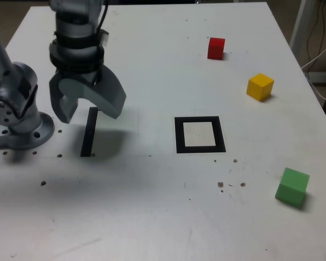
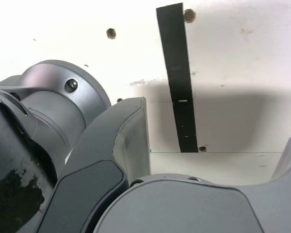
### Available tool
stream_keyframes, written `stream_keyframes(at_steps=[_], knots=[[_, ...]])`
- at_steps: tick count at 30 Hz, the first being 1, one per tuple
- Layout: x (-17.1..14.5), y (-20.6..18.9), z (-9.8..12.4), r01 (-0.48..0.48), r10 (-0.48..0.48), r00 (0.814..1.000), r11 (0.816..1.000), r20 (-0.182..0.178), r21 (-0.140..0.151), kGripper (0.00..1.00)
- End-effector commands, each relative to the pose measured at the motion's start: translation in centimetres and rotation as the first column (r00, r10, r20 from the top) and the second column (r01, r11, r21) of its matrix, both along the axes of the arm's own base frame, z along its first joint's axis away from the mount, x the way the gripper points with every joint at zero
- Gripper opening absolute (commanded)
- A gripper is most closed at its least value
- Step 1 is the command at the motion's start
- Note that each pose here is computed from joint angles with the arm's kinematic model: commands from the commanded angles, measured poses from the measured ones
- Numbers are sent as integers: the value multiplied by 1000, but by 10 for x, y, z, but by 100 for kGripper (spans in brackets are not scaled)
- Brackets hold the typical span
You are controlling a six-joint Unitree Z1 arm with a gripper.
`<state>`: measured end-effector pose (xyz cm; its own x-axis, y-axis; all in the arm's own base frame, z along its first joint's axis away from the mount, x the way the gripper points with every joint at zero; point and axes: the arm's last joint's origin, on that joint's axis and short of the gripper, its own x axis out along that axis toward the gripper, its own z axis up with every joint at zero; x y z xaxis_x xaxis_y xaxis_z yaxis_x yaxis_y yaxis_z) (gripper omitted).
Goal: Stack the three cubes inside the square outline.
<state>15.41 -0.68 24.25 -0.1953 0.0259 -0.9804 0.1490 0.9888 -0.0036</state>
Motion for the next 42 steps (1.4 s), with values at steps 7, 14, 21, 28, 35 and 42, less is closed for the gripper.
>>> stream_keyframes(at_steps=[7,14,21,28,35,42], knots=[[30,3,3,21,-21,1000,1000,1,11,100],[56,11,5,32,-32,999,999,7,3,100],[80,27,9,42,-42,999,999,18,0,100],[110,47,17,65,-65,998,998,24,9,100],[137,72,21,82,-82,996,997,21,10,100],[157,100,20,92,-92,996,996,21,6,100]])
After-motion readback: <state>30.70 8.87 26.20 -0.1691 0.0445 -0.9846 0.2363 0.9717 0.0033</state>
